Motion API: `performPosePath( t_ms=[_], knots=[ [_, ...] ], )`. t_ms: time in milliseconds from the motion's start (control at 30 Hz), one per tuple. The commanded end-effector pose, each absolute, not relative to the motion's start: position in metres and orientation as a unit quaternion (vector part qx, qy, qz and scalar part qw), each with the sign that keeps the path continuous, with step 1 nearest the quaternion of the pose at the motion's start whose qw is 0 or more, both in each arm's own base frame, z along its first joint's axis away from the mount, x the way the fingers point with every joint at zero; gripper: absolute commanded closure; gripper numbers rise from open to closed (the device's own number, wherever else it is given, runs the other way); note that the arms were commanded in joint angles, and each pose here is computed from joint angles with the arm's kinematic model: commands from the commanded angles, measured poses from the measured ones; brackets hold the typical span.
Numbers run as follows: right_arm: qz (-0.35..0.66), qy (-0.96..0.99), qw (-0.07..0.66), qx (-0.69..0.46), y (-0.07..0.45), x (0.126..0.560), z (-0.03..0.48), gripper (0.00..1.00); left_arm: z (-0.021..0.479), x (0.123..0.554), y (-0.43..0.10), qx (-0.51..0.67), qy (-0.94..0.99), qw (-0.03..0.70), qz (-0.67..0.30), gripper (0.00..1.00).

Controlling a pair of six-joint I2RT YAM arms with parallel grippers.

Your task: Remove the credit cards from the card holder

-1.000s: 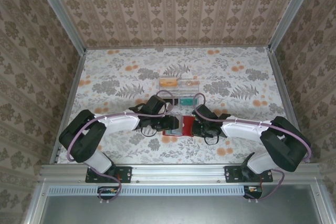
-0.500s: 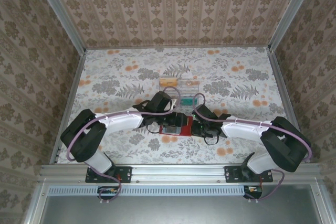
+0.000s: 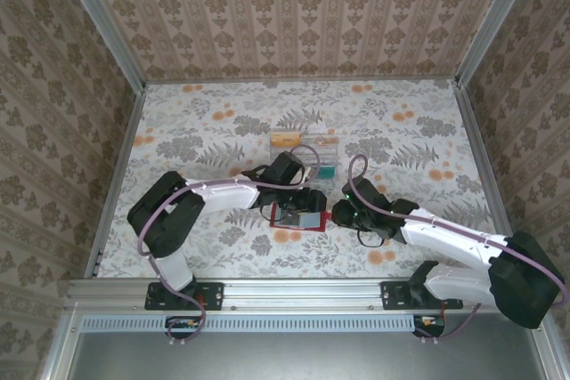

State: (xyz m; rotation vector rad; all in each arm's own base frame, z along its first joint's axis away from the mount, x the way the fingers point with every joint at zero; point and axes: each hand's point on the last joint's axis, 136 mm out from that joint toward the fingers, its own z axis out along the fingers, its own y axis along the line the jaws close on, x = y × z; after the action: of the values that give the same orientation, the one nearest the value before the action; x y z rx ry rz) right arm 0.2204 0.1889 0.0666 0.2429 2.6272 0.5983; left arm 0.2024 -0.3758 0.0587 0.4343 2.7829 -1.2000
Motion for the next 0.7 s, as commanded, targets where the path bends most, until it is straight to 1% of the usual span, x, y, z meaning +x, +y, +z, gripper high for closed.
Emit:
performPosePath(
  t_ms=[0,67,200,267,367,500,667],
  knots=[
    [0.242,0.943,0.212,0.083,0.194,0.214,0.071,0.75,0.055,0.201,-0.382,0.152,0.909,0.029,-0.387,0.49],
    [0.260,0.939,0.213,0.077,0.201,0.215,0.076,0.78,0.053,0.204,-0.380,0.149,0.912,0.035,-0.380,0.50],
    [0.283,0.935,0.206,0.063,0.218,0.215,0.078,0.87,0.058,0.210,-0.371,0.140,0.919,0.055,-0.365,0.57],
    [0.287,0.934,0.204,0.061,0.225,0.215,0.077,0.89,0.059,0.214,-0.365,0.133,0.922,0.063,-0.359,0.61],
    [0.295,0.934,0.193,0.060,0.234,0.214,0.069,0.92,0.060,0.218,-0.360,0.122,0.923,0.069,-0.358,0.69],
    [0.303,0.934,0.181,0.052,0.249,0.215,0.063,0.95,0.064,0.220,-0.355,0.119,0.924,0.077,-0.354,0.70],
    [0.314,0.932,0.172,0.053,0.263,0.219,0.059,0.95,0.057,0.219,-0.354,0.114,0.926,0.068,-0.353,0.72]
  ],
)
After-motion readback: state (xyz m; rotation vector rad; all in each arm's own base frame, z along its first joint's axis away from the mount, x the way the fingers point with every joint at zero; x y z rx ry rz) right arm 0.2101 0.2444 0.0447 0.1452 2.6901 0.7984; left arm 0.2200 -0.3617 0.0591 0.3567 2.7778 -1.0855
